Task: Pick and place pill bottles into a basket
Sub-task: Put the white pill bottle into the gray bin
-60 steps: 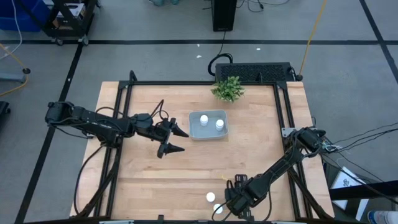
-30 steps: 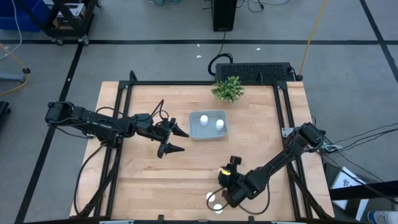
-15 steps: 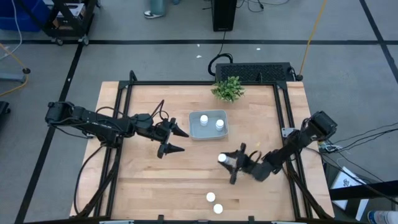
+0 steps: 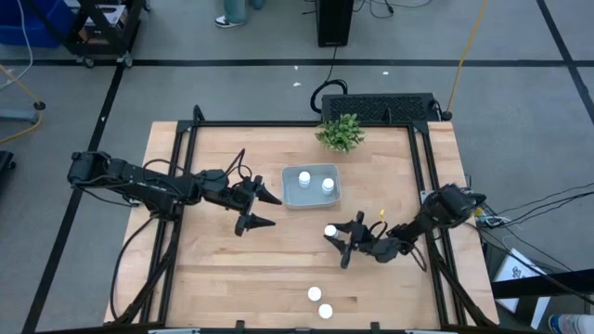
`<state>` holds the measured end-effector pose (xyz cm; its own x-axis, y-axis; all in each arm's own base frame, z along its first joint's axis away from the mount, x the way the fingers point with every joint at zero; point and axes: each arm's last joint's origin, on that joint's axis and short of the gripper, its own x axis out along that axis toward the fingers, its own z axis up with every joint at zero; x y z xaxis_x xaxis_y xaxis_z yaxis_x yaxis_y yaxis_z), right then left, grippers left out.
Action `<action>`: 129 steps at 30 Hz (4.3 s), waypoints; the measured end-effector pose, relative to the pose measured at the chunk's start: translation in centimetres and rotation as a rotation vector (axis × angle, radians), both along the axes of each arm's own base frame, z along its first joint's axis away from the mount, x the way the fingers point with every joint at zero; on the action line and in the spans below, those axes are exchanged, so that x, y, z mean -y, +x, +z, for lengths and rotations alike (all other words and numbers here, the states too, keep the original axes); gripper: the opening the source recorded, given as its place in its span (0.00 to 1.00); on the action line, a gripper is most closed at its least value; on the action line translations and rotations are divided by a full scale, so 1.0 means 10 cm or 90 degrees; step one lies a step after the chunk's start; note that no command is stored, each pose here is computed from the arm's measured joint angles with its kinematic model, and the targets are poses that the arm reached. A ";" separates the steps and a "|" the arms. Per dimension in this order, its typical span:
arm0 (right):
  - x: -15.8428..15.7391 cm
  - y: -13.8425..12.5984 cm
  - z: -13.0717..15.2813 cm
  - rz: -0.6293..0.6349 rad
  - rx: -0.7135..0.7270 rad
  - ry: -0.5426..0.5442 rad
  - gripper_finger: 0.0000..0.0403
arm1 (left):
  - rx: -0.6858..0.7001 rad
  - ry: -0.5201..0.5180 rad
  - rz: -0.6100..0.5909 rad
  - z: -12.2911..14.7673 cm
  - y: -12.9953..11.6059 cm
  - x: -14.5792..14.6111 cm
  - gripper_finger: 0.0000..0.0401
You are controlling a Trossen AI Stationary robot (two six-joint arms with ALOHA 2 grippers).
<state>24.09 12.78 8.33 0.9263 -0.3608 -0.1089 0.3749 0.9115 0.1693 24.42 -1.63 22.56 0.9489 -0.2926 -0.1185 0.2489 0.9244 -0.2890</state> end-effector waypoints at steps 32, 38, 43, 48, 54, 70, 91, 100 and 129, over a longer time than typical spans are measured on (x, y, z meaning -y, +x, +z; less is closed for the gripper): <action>0.04 0.10 -0.19 0.013 0.009 -0.003 0.51 | -0.015 0.005 -0.001 -0.02 0.00 0.00 0.86; 0.04 0.09 -0.20 0.011 0.007 0.010 0.52 | -0.016 0.005 -0.001 -0.03 0.00 0.00 0.86; 0.02 0.09 -0.16 0.018 0.010 -0.028 0.54 | -0.016 0.005 -0.001 -0.03 0.00 0.00 0.86; -0.01 0.11 0.10 0.040 0.043 -0.054 0.56 | -0.017 0.005 -0.001 -0.03 0.00 0.00 0.86; -0.06 0.05 0.65 0.063 0.042 -0.143 0.54 | -0.019 0.005 0.000 -0.03 0.00 0.00 0.86; 0.43 0.23 1.73 0.187 -0.391 0.194 0.68 | -0.023 0.000 0.000 -0.03 0.00 0.00 0.86; 0.42 0.47 1.21 0.182 -0.538 0.208 0.78 | -0.023 0.001 0.000 -0.03 0.00 0.00 0.86; 0.44 0.42 1.04 0.176 -0.535 0.205 0.78 | -0.022 0.005 0.000 -0.03 0.00 0.00 0.86; 0.45 0.45 0.81 0.172 -0.516 0.175 0.57 | -0.027 0.008 0.018 -0.04 0.00 -0.01 0.86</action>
